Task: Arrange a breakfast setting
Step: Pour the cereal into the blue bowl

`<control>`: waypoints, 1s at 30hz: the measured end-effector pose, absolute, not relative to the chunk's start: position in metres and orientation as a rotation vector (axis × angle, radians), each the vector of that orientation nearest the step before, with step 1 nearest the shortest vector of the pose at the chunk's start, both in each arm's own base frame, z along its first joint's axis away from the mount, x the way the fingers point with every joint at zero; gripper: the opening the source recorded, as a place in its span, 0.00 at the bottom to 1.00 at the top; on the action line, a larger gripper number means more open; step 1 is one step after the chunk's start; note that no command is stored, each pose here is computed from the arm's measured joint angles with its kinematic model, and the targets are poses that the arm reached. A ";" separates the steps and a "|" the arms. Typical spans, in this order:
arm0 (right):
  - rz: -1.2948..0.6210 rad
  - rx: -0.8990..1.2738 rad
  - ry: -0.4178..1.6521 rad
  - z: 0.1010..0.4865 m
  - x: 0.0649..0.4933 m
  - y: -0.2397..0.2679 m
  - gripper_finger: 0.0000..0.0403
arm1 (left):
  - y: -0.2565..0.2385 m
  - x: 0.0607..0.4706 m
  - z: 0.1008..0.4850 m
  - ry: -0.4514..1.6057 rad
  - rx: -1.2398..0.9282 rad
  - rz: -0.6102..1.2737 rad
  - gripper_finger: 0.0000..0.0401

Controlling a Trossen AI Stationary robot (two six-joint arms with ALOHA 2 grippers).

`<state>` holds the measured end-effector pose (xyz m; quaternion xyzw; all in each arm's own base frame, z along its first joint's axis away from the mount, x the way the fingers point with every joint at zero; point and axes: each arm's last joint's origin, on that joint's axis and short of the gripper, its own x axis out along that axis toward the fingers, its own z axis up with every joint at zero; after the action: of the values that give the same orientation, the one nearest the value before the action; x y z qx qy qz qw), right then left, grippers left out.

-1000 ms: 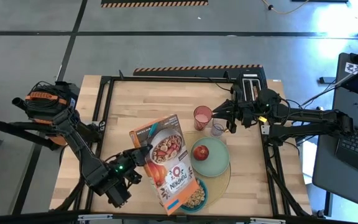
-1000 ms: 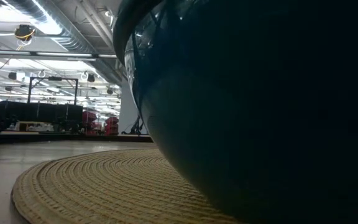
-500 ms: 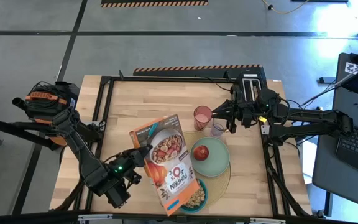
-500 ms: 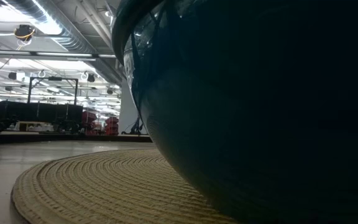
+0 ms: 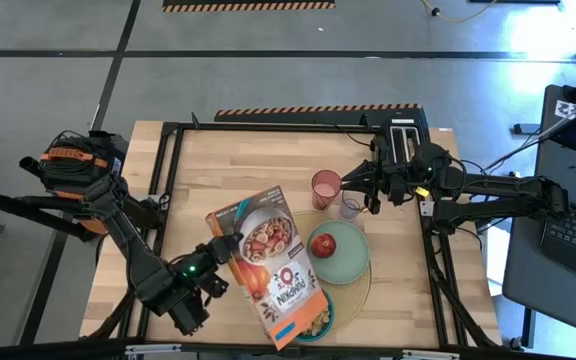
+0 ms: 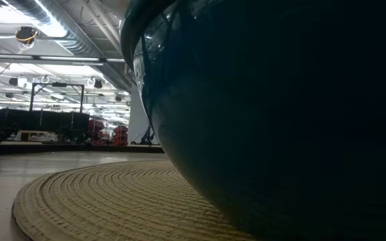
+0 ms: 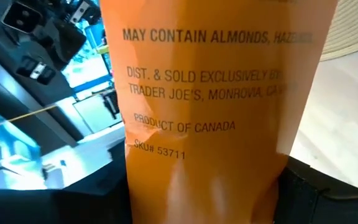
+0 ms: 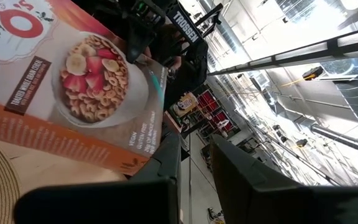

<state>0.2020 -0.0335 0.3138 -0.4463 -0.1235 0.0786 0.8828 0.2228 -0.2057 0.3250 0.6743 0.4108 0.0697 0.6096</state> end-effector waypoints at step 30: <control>0.164 -0.929 -0.257 0.314 0.202 -0.033 0.14 | -0.195 0.214 0.336 0.974 1.191 0.164 0.62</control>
<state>0.2020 -0.0335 0.3137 -0.4462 -0.1232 0.0789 0.8829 0.2143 -0.1955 0.3363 0.5379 0.4397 0.0742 0.7154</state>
